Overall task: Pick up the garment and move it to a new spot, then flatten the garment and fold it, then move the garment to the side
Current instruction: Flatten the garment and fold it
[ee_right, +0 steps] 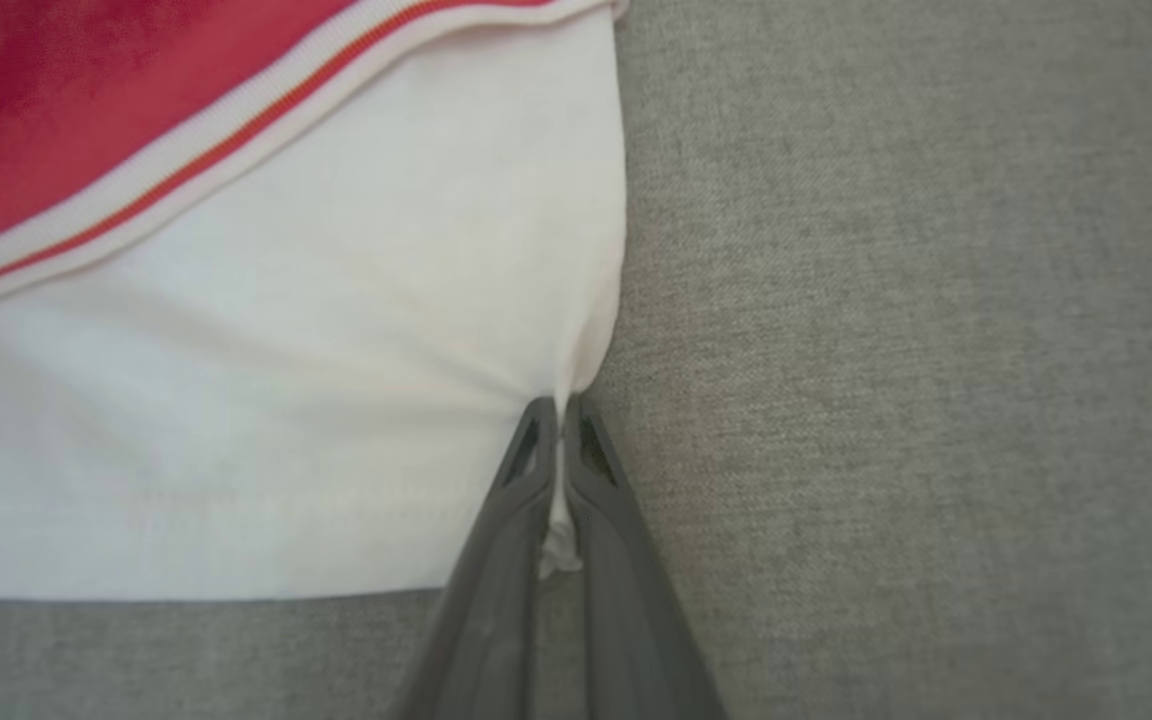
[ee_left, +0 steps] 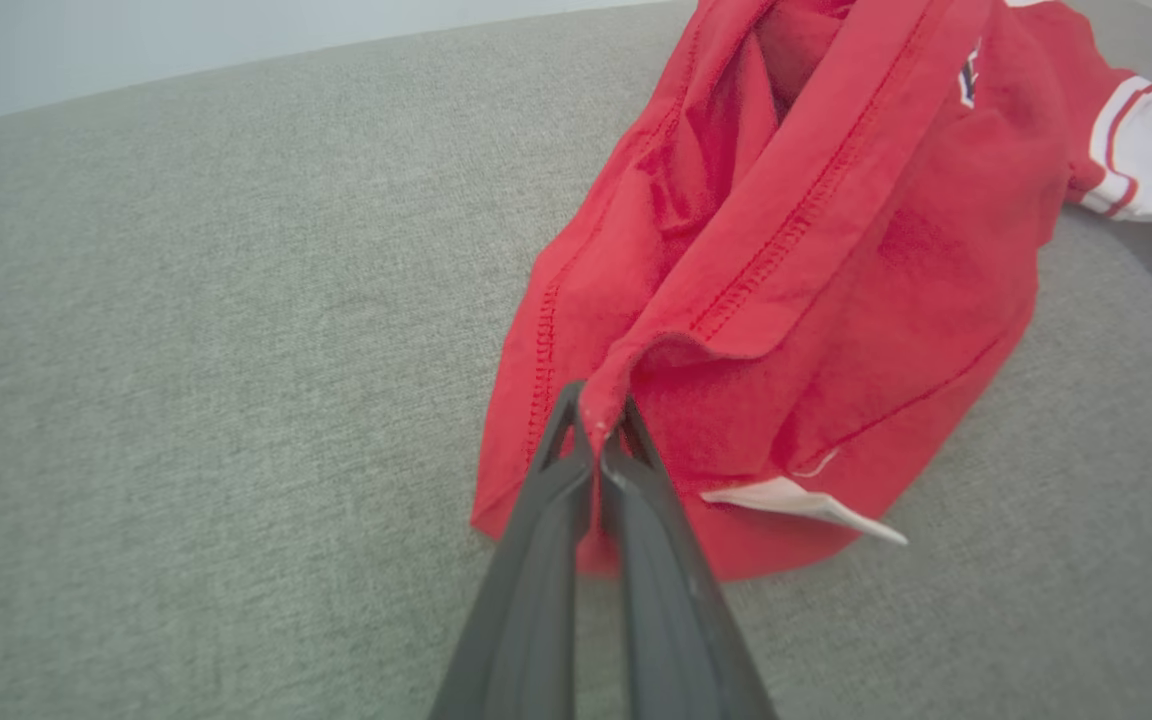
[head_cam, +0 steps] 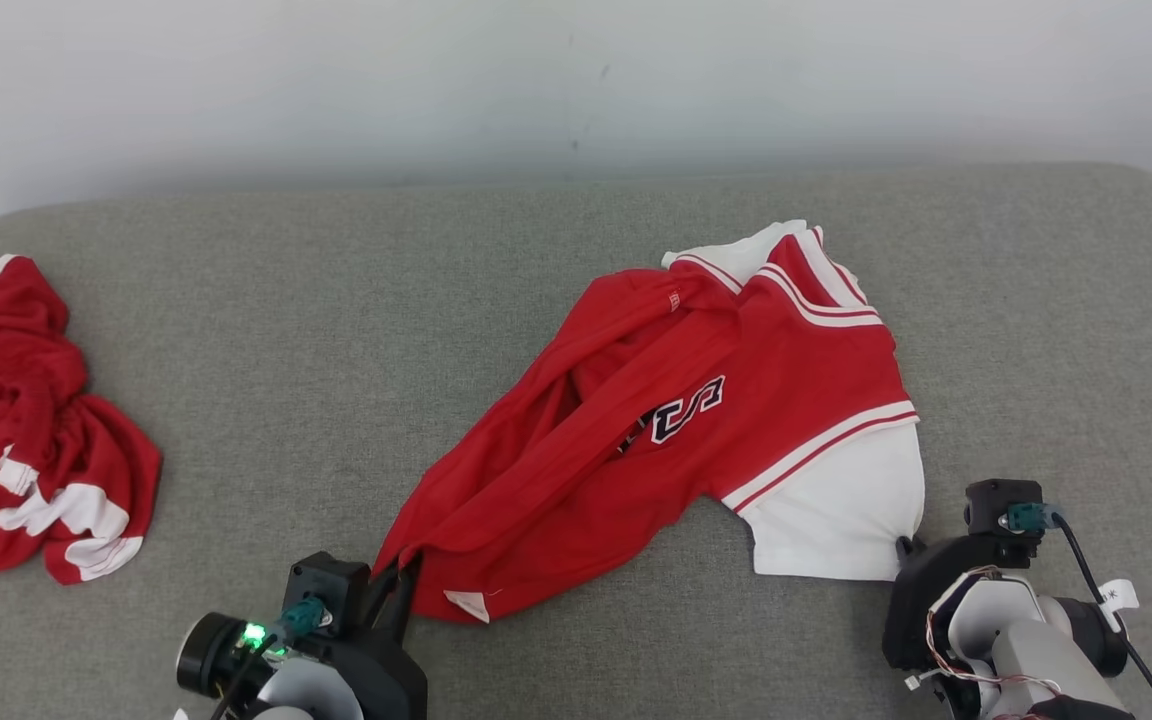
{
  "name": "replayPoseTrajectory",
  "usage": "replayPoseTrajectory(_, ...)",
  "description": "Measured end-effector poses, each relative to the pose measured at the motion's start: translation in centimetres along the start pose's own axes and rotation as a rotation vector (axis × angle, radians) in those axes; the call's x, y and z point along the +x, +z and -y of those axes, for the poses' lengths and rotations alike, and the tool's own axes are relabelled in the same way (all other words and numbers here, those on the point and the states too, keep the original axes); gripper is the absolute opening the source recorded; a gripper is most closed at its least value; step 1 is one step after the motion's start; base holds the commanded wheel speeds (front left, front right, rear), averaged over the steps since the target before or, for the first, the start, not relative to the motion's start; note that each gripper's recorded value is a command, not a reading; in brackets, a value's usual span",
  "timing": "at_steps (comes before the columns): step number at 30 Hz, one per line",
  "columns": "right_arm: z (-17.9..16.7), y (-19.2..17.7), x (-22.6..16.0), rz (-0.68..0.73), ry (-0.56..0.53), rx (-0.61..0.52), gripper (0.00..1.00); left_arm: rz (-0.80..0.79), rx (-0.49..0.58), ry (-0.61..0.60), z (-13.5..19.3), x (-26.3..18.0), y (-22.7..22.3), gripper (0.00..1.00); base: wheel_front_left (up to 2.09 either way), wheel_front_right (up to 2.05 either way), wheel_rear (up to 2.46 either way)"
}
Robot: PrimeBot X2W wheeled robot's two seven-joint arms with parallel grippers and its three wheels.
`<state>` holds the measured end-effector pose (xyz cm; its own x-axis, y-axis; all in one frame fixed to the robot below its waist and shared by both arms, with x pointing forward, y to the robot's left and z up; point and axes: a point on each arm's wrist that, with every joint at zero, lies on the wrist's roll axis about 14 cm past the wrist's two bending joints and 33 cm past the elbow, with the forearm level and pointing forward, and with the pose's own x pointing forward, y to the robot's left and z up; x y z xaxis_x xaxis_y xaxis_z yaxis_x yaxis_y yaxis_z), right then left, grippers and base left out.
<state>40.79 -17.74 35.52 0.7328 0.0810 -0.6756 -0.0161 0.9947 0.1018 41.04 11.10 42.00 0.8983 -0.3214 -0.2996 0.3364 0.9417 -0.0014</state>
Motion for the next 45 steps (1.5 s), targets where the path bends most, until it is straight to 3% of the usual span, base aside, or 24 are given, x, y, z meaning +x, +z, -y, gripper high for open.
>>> replayPoseTrajectory(4, 0.0, 0.8, -0.6, 0.052, 0.002, 0.023, 0.0, 0.026, -0.086, 0.022, 0.0, -0.3, 0.6, 0.0, 0.0, 0.0, 0.0)
replayPoseTrajectory(8, -0.3, 3.4, -1.4, 0.16, 0.021, 0.077, 0.0, 0.123, -0.251, 0.04, 0.0, -0.1, 3.6, 0.0, 0.0, 0.0, 0.0)
replayPoseTrajectory(17, 0.6, 18.6, -7.9, 0.605, 0.069, 0.029, 0.0, 0.288, -0.62, -0.034, -0.4, 0.9, 12.1, 0.0, 0.0, 0.0, 0.0)
replayPoseTrajectory(22, 0.4, 27.6, -14.1, 0.839, 0.098, -0.043, 0.0, 0.333, -0.731, -0.131, -0.2, 2.3, 18.0, 0.0, 0.0, 0.0, 0.0)
replayPoseTrajectory(26, -0.1, 31.7, -16.2, 0.901, 0.123, -0.056, 0.0, 0.363, -0.812, -0.163, -1.2, 3.5, 22.5, 0.0, 0.0, 0.0, 0.0)
replayPoseTrajectory(29, -1.0, 33.7, -15.4, 0.879, 0.184, 0.019, 0.0, 0.38, -0.85, -0.157, -2.5, 4.9, 25.2, 0.0, 0.0, 0.0, 0.0)
replayPoseTrajectory(35, -1.1, 37.9, -12.1, 0.861, 0.19, 0.081, 0.0, 0.461, -0.847, -0.142, -5.0, 8.3, 31.1, 0.0, 0.0, 0.0, 0.0)
replayPoseTrajectory(45, 2.6, 47.8, -11.0, 1.335, 0.193, 0.406, 0.0, 0.86, -0.768, -0.111, -9.6, 13.6, 39.0, 0.0, 0.0, 0.0, 0.0)
